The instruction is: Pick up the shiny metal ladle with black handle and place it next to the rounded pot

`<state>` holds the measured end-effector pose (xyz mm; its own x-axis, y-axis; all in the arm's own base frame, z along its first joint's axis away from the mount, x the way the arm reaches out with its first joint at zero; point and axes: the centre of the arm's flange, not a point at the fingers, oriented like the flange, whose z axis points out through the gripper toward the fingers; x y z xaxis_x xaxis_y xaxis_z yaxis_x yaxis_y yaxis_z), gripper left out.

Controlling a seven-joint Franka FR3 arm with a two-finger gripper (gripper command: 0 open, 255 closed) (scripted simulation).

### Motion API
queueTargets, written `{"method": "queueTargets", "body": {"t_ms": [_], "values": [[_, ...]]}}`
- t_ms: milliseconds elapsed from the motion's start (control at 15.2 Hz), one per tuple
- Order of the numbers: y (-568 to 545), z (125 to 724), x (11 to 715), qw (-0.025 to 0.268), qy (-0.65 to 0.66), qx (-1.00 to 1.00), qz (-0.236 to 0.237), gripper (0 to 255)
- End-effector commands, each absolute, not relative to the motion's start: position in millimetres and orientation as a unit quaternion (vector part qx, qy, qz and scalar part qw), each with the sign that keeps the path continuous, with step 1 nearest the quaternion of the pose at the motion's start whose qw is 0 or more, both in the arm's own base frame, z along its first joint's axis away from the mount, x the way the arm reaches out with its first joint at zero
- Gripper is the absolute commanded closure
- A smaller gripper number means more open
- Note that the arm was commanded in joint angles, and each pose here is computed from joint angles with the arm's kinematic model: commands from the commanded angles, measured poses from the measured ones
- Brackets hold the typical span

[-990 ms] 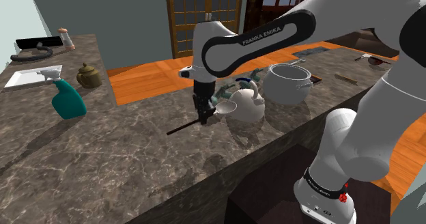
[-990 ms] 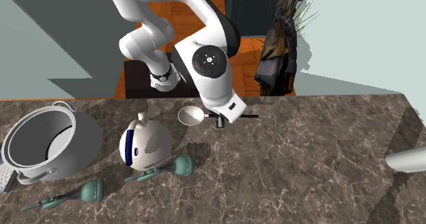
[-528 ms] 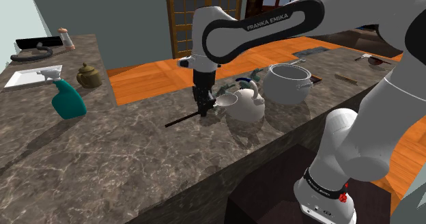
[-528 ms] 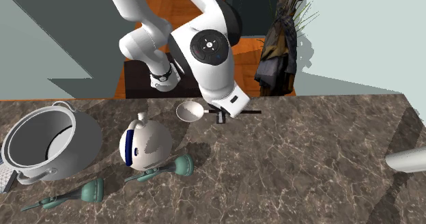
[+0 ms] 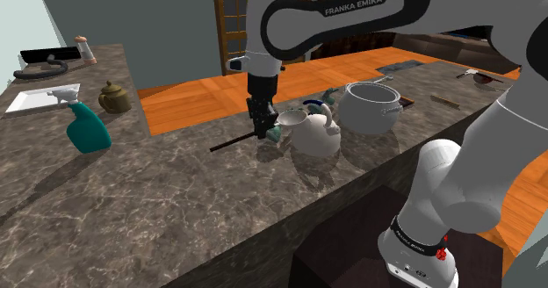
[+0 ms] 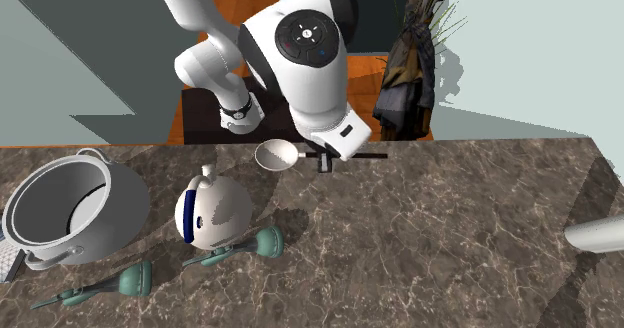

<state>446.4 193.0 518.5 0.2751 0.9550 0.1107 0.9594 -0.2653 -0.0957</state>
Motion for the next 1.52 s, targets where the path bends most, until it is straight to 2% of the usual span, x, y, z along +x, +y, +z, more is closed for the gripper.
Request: {"method": "queueTargets", "body": {"t_ms": [0, 528, 1452], "values": [[192, 530, 446, 0.072, -0.602, -0.795, -0.015, 255], [192, 567, 446, 0.072, -0.602, -0.795, -0.015, 255], [17, 567, 389, 0.072, -0.602, -0.795, -0.015, 255]]}}
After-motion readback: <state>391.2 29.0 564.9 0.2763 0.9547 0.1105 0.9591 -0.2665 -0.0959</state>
